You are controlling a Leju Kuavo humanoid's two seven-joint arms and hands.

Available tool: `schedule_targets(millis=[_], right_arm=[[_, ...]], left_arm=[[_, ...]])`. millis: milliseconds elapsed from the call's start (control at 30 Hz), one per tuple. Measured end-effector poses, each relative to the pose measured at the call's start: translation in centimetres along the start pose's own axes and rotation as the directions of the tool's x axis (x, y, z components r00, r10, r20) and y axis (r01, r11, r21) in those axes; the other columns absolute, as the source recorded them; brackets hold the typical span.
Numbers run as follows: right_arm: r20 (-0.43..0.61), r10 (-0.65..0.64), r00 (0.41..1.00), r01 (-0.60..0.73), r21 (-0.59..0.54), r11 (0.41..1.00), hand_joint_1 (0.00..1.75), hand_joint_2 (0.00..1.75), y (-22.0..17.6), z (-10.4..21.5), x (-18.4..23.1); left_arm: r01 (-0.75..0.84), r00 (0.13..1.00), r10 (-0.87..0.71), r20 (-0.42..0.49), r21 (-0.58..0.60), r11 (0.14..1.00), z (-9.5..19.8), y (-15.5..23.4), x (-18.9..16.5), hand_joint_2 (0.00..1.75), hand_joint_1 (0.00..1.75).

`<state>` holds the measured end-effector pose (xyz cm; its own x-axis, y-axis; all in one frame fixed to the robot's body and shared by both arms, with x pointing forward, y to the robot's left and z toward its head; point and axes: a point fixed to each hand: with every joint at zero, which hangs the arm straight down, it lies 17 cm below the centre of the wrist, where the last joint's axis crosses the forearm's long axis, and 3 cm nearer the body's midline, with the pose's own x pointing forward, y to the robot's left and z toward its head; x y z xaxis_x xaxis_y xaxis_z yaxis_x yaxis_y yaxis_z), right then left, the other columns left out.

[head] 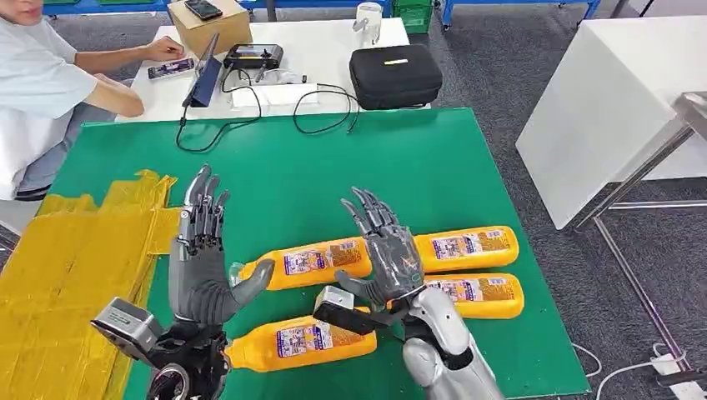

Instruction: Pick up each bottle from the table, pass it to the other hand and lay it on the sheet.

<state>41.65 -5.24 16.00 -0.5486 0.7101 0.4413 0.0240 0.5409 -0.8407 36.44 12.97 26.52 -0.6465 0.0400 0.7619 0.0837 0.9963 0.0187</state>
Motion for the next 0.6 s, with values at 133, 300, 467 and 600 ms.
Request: schedule_targets(millis=[133,300,467,600], right_arm=[[0.014,0.080,0.997,-0.081,0.103,0.991,0.00,1.75,2.6,-1.3,-0.9],[0.018,-0.003,1.000,0.002,0.026,1.000,0.00,1.75,1.6,-2.6,-0.8],[0.017,-0.087,0.996,0.087,-0.018,0.996,0.00,1.75,0.5,-2.6,-0.2],[0.011,-0.080,0.997,0.081,-0.038,0.996,0.00,1.75,-0.2,-2.5,-0.4]], left_arm=[[-0.021,1.000,0.021,0.001,-0.015,1.000,-0.6,-0.4,-0.3,1.75,0.00],[-0.031,0.999,0.031,-0.014,-0.015,0.999,-0.6,-0.7,-0.9,1.75,0.00],[-0.021,1.000,0.021,-0.023,-0.003,1.000,-0.4,-0.4,-1.2,1.75,0.00],[-0.021,0.999,0.020,-0.029,-0.008,1.000,-0.3,-0.5,-1.4,1.75,0.00]])
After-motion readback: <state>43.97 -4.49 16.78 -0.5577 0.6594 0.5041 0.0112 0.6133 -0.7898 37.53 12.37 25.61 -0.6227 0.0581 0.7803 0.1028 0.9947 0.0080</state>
